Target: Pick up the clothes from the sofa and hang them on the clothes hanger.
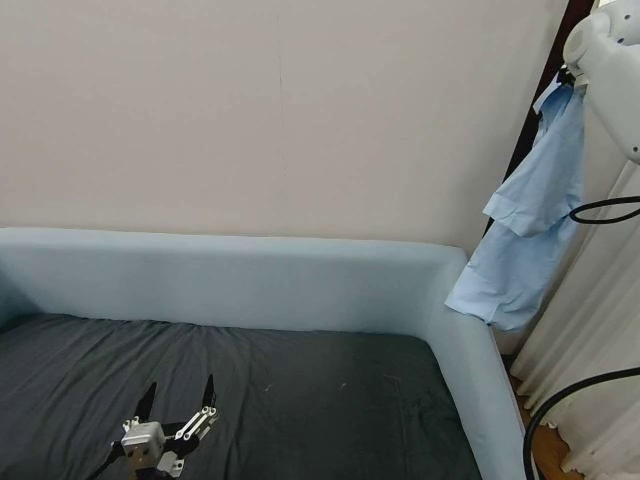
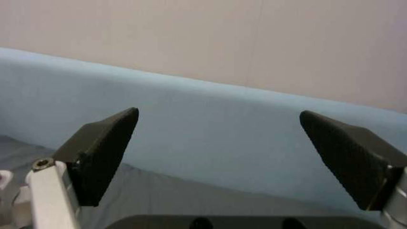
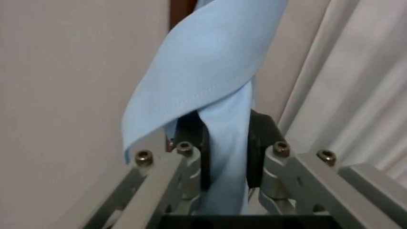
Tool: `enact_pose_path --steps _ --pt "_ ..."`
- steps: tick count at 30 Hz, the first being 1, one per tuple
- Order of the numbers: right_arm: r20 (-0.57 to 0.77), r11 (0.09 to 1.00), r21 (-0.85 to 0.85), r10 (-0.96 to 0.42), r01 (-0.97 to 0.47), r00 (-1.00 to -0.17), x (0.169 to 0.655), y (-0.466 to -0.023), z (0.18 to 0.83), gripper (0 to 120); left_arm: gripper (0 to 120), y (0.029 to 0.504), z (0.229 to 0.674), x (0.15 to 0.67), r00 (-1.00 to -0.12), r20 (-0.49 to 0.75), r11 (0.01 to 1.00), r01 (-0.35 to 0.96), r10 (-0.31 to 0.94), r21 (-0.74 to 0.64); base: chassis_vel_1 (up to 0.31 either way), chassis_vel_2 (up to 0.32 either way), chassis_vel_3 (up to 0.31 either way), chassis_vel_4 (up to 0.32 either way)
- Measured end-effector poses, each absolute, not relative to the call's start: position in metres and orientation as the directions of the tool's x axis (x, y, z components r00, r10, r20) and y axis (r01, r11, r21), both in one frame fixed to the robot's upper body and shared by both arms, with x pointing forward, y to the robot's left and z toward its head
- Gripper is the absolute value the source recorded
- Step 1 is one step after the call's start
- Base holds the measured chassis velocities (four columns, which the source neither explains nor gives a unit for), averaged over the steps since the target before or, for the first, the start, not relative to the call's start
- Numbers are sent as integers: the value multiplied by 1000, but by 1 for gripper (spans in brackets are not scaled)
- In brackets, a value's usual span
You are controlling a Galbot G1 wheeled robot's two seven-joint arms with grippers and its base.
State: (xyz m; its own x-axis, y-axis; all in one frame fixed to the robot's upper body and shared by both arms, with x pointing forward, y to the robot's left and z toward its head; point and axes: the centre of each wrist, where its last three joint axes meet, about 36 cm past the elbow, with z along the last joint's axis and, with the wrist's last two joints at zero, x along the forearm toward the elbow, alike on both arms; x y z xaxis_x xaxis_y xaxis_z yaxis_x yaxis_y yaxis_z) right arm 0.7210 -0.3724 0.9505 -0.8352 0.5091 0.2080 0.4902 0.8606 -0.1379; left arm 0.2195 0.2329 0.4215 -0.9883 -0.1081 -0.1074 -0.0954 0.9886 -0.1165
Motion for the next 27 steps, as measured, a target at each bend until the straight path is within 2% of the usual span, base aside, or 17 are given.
enact_pose_path --steps 3,5,7,8,12,13,16,17,22,24,27 --pt "194 873 -146 486 465 -852 718 -364 952 30 100 232 421 219 -989 -108 989 -93 -105 -115 0 0 0 0" --pt "191 876 -148 481 459 -856 717 -363 952 33 100 232 421 219 -989 -108 989 -92 -105 -115 0 0 0 0" --pt "184 884 -144 466 445 -865 714 -359 952 45 100 232 421 219 -989 -110 989 -90 -103 -113 0 0 0 0" --pt "184 884 -144 466 445 -865 714 -359 952 45 100 232 421 219 -989 -110 989 -90 -103 -113 0 0 0 0" --pt "178 904 -128 425 407 -888 701 -347 951 60 100 231 420 220 -989 -109 990 -85 -98 -115 0 0 0 0" --pt "178 904 -128 425 407 -888 701 -347 951 60 100 231 420 220 -989 -109 990 -85 -98 -115 0 0 0 0" --pt "172 920 -112 391 376 -904 684 -337 949 76 100 228 418 220 -990 -105 990 -80 -93 -116 0 0 0 0" --pt "172 920 -112 391 376 -904 684 -337 949 76 100 228 418 220 -990 -105 990 -80 -93 -116 0 0 0 0" --pt "151 941 -83 337 328 -929 650 -320 947 97 100 226 416 218 -991 -100 991 -79 -90 -109 0 0 0 0" --pt "142 950 -82 309 300 -940 641 -316 944 99 100 226 415 218 -991 -102 991 -79 -91 -107 0 0 0 0" --pt "108 982 -49 187 183 -976 610 -310 923 100 100 223 414 218 -990 -107 991 -78 -90 -111 0 0 0 0"
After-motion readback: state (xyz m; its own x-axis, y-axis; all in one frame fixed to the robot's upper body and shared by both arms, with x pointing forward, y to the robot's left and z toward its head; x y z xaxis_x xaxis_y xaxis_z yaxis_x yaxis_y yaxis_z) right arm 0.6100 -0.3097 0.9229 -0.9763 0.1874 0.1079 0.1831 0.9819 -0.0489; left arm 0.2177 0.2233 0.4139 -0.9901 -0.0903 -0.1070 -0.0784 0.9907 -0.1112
